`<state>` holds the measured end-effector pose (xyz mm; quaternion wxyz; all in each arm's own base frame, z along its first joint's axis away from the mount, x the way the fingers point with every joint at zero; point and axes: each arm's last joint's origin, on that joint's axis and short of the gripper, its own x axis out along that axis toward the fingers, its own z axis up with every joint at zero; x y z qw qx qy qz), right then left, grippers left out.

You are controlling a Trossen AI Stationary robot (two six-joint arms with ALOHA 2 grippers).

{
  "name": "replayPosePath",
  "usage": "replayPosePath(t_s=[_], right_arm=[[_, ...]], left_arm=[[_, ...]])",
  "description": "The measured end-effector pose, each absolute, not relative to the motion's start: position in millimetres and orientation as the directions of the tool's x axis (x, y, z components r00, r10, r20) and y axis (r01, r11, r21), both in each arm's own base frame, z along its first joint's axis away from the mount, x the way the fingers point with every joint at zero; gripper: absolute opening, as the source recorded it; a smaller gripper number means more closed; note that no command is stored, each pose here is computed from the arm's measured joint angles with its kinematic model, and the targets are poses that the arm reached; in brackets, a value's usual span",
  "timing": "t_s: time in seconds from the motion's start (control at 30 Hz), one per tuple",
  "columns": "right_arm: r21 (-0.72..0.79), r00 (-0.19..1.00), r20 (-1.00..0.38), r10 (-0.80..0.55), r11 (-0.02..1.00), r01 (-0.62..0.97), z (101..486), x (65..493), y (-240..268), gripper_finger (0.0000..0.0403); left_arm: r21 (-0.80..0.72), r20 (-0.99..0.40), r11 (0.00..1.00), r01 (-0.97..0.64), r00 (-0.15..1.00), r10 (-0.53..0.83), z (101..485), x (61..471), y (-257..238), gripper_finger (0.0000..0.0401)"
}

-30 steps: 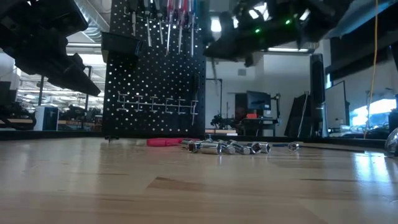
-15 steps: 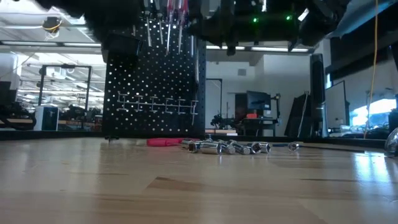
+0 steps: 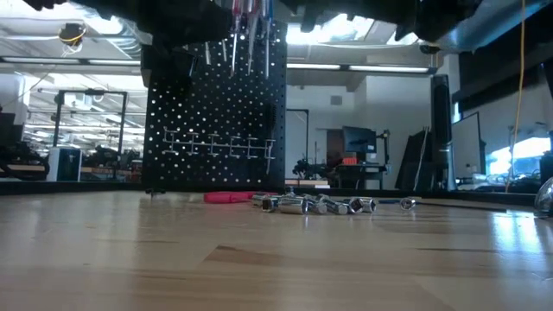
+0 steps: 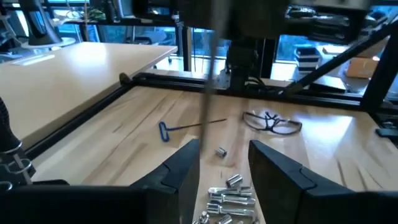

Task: Hang tools onto peg board
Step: Hang the blue screwdriver onto the peg board

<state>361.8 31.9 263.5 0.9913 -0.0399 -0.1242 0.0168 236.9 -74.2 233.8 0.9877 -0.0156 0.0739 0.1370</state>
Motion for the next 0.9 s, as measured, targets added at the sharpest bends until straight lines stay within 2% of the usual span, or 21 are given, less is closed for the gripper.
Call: replayPosePath(t_s=[0.2, 0.33, 0.53, 0.63, 0.8, 0.9], right_arm=[[-0.108, 0.965, 0.244, 0.097, 0.991, -0.072, 262, 378, 50, 0.0037], [-0.128, 0.965, 0.237, 0.115, 0.988, -0.087, 262, 386, 53, 0.0037], [-0.137, 0.959, 0.24, 0.153, 0.983, -0.123, 267, 392, 55, 0.0037], [-0.137, 0.962, 0.223, 0.154, 0.983, -0.126, 265, 392, 55, 0.0037], [-0.135, 0.965, 0.214, 0.154, 0.983, -0.127, 264, 393, 55, 0.0037], [-0.122, 0.966, 0.205, 0.155, 0.984, -0.132, 263, 393, 55, 0.0037]], left_arm=[[-0.04, -0.13, 0.962, -0.27, 0.956, 0.263, 236, 238, -75, 0.0127], [-0.068, -0.131, 0.98, -0.189, 0.975, 0.179, 236, 238, -77, 0.0127], [-0.027, -0.124, 0.984, -0.177, 0.977, 0.173, 237, 239, -77, 0.0124], [-0.019, -0.126, 0.984, -0.175, 0.977, 0.171, 237, 238, -77, 0.0096], [0.025, -0.147, 0.986, -0.167, 0.975, 0.169, 235, 238, -77, 0.0015], [0.042, -0.151, 0.987, -0.158, 0.975, 0.163, 235, 236, -79, 0.0013]])
